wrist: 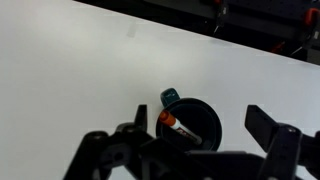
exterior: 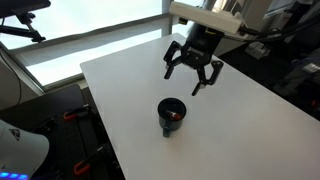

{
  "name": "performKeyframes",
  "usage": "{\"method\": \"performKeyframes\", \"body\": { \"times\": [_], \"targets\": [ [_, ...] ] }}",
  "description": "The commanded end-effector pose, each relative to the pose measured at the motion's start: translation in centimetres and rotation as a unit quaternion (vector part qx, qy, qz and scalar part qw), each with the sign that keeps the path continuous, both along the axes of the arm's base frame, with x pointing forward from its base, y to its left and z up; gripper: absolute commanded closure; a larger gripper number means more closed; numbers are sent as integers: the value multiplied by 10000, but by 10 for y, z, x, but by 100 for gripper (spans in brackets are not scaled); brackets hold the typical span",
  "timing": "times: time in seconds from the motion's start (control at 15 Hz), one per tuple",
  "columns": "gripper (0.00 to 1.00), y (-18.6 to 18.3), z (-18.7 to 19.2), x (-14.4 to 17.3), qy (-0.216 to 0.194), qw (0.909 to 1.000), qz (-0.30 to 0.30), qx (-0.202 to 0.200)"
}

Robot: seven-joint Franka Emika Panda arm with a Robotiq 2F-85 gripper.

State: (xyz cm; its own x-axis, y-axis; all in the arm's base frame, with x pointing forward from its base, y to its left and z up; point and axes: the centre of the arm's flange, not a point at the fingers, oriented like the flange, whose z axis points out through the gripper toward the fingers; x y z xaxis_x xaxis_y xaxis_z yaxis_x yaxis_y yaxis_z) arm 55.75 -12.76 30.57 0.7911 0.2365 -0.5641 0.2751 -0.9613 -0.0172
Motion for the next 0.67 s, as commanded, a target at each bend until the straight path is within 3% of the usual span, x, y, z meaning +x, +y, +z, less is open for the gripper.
{"method": "performKeyframes", "body": {
  "times": [0.0,0.13,0.6],
  "targets": [
    [0,-1,-1,-1,6,10000,-8,1],
    [0,-1,-1,-1,7,10000,-7,2],
    [0,30,52,19,-593,9970,466,-170]
  ]
}}
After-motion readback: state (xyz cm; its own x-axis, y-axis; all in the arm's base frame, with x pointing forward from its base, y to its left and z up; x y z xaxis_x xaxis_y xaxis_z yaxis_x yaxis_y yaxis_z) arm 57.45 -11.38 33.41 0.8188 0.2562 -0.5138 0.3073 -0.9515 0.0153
